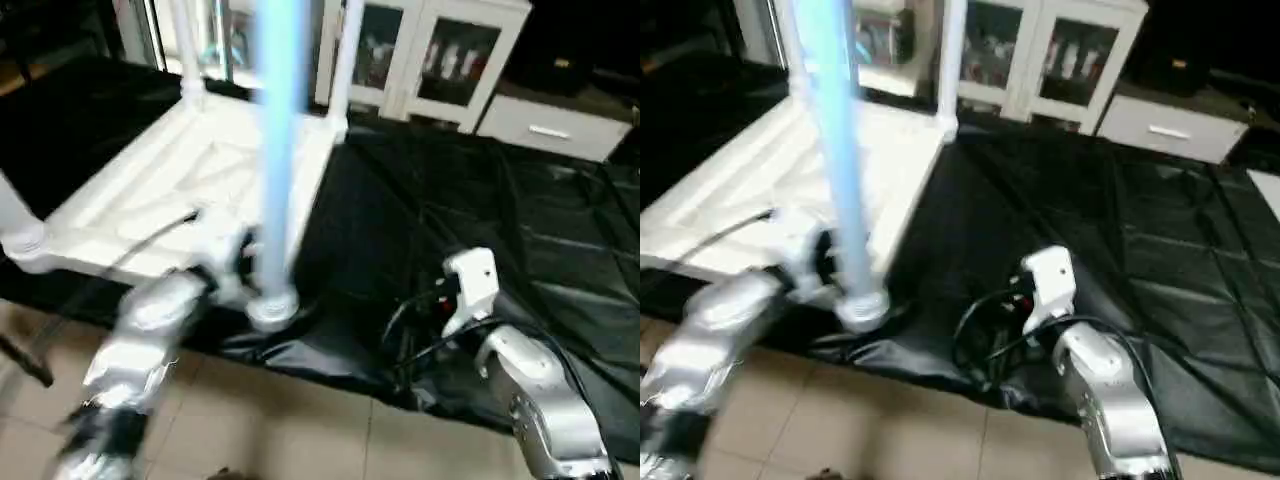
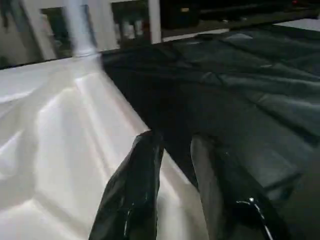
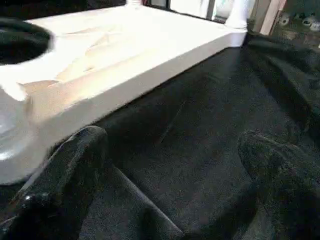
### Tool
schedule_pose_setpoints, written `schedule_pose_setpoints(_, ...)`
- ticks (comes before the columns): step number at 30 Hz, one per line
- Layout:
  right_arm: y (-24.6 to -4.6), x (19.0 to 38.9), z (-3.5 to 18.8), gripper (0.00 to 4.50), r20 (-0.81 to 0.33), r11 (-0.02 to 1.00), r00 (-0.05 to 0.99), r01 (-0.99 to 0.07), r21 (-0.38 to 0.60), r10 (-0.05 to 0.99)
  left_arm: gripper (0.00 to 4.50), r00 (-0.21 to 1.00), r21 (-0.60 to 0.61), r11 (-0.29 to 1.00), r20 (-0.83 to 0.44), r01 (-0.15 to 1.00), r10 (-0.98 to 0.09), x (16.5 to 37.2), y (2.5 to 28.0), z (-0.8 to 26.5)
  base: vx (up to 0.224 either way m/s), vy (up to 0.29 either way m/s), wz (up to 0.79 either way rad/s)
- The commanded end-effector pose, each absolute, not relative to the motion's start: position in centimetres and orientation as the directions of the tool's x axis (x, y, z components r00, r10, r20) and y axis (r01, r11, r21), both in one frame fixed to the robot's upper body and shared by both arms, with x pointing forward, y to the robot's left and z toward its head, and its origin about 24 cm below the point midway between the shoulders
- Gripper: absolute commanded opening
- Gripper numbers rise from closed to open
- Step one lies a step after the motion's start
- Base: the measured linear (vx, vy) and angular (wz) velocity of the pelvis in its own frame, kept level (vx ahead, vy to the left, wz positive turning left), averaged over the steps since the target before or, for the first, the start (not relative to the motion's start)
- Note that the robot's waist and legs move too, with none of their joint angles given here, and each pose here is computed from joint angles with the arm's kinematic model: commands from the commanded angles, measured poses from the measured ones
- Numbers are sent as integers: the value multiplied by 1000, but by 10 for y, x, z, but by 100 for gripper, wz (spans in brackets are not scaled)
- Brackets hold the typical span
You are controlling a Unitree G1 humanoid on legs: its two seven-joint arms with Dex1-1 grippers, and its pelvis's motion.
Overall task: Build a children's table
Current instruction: Rotate table base
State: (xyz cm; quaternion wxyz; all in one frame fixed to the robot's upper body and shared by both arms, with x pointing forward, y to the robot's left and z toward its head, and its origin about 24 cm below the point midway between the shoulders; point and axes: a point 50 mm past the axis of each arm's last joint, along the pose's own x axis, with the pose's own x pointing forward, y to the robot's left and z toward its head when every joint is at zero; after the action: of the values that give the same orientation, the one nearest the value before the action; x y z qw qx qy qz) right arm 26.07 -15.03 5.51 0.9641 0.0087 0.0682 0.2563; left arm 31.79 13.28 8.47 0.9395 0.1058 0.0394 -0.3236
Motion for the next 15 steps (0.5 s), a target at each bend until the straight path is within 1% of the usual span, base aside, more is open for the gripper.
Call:
schedule_pose_setpoints(1, -158, 262, 56, 450, -135, 886, 876, -463, 35, 463, 132, 771, 205, 743, -160, 637, -616, 327, 120, 84, 0, 0, 0)
schedule_pose_setpoints(3, -159, 262, 56, 450, -136, 888, 878, -459, 35, 460, 132, 760, 227, 726, -171, 649, -627, 334, 110, 84, 0, 0, 0)
schedule_pose_setpoints(4, -160, 262, 56, 450, -137, 890, 880, -455, 33, 455, 132, 751, 237, 713, -174, 660, -637, 345, 95, 86, 0, 0, 0)
schedule_pose_setpoints(6, -161, 262, 56, 450, -138, 892, 882, -451, 31, 450, 132, 752, 248, 711, -174, 658, -635, 355, 81, 90, 0, 0, 0)
schedule_pose_setpoints(9, -161, 262, 56, 450, -139, 897, 887, -441, 31, 441, 132, 748, 297, 688, -195, 662, -635, 364, 60, 93, 0, 0, 0)
schedule_pose_setpoints(10, -162, 261, 55, 450, -139, 899, 889, -437, 32, 437, 132, 748, 291, 690, -197, 662, -634, 367, 47, 95, 0, 0, 0)
schedule_pose_setpoints(11, -162, 261, 55, 450, -139, 899, 889, -436, 33, 436, 132, 748, 288, 692, -197, 663, -634, 368, 45, 96, 0, 0, 0)
schedule_pose_setpoints(12, -162, 261, 55, 450, -139, 901, 890, -433, 34, 434, 132, 746, 282, 693, -190, 664, -638, 370, 34, 98, 0, 0, 0)
schedule_pose_setpoints(15, -161, 260, 55, 450, -139, 902, 891, -431, 35, 431, 132, 740, 259, 695, -180, 671, -648, 371, 26, 98, 0, 0, 0)
